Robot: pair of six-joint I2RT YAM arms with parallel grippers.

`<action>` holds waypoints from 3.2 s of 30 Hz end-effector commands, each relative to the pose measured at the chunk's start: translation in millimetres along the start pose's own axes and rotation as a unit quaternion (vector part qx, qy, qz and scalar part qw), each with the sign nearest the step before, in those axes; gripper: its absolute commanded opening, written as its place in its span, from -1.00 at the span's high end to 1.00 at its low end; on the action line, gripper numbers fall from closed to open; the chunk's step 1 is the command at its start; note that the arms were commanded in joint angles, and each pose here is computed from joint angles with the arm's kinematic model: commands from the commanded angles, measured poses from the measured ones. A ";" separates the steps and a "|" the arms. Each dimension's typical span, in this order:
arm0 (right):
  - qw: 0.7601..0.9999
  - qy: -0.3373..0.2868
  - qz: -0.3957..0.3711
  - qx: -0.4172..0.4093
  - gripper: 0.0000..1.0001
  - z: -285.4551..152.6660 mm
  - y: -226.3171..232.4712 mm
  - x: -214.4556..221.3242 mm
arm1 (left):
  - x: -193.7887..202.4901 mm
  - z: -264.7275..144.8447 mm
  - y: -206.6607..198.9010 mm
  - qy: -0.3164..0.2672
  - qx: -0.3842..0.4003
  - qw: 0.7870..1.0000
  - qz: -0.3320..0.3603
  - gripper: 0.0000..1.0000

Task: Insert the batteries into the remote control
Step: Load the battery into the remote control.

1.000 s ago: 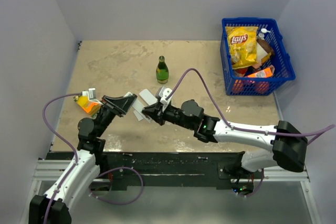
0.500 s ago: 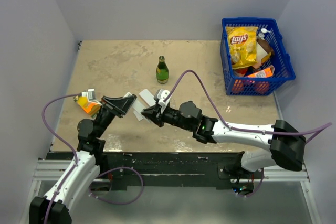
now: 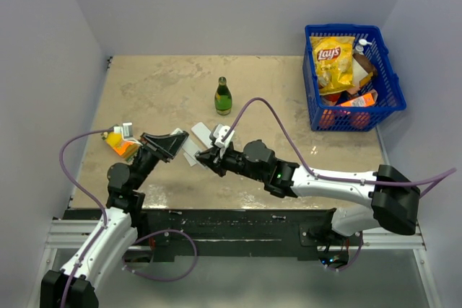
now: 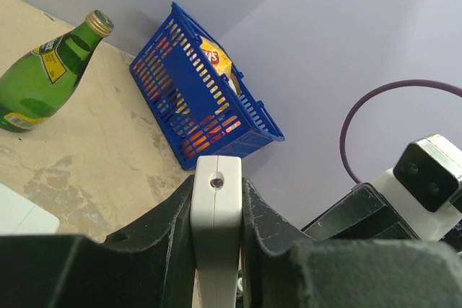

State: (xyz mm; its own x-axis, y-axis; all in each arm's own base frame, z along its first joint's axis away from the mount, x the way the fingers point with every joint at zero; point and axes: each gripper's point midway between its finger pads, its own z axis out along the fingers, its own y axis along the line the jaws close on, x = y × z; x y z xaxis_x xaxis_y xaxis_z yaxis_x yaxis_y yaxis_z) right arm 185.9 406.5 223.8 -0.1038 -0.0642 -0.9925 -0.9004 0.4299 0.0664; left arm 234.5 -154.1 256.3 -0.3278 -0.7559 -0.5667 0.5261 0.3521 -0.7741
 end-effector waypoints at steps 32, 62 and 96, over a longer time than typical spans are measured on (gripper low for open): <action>0.989 0.144 0.012 0.044 0.95 45.3 -19.3 124.3 | -39.1 -1.4 14.0 -0.138 -0.005 0.989 -0.056 1.00; 0.998 0.037 0.024 0.033 0.80 54.5 -20.9 53.3 | 17.1 -0.5 30.7 -0.013 -0.003 0.998 -0.065 1.00; 0.999 -0.036 0.028 0.016 0.58 28.9 -13.4 6.4 | 7.9 0.9 22.7 -0.028 -0.005 0.994 -0.106 1.00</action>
State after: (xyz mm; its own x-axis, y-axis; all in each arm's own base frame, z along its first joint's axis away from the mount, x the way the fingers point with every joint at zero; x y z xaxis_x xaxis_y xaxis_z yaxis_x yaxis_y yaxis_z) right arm 213.3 421.1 195.7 -0.1445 0.0022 -0.9895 -0.8667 0.4822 0.1276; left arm 261.4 -137.7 208.3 -0.3351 -0.8716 -0.3577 0.3269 0.2485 -0.9118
